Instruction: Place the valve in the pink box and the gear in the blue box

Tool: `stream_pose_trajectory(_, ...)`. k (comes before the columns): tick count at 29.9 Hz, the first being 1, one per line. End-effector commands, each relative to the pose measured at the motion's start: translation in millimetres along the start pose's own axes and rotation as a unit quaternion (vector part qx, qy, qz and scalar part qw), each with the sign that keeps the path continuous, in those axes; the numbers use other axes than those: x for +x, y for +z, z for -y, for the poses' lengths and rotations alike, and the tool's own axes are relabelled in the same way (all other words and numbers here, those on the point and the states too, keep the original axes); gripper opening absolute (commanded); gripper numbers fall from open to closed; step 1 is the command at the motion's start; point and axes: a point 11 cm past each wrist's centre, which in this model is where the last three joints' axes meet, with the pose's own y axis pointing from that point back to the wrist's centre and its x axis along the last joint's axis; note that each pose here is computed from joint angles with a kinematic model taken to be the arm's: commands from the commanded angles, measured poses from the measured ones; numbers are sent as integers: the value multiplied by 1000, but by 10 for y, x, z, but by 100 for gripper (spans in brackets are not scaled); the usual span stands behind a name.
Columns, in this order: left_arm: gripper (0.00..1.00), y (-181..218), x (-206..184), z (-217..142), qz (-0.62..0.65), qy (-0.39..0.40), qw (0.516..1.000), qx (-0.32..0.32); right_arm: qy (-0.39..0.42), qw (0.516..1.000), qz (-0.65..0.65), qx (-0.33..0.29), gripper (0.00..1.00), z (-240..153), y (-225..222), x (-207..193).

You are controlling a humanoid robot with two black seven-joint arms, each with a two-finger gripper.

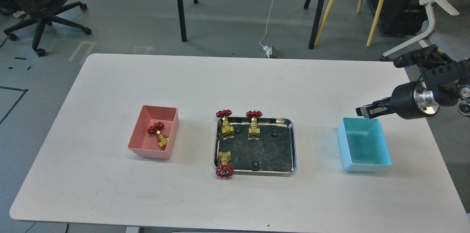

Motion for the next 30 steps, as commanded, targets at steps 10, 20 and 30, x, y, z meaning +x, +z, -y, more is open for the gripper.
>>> stream_pose_trajectory(10,99,84,28,9,2,0,1000,-8,-23,997,70,-3,16,279,219,-510)
stream_pose_trajectory(20,99,79,49,-5,3,2,1000,-6,-11,997,72,12,73,393,98,-378)
stream_pose_trajectory(30,99,-2,-106,59,-3,-11,1000,3,175,967,156,104,80,-151,-133,852)
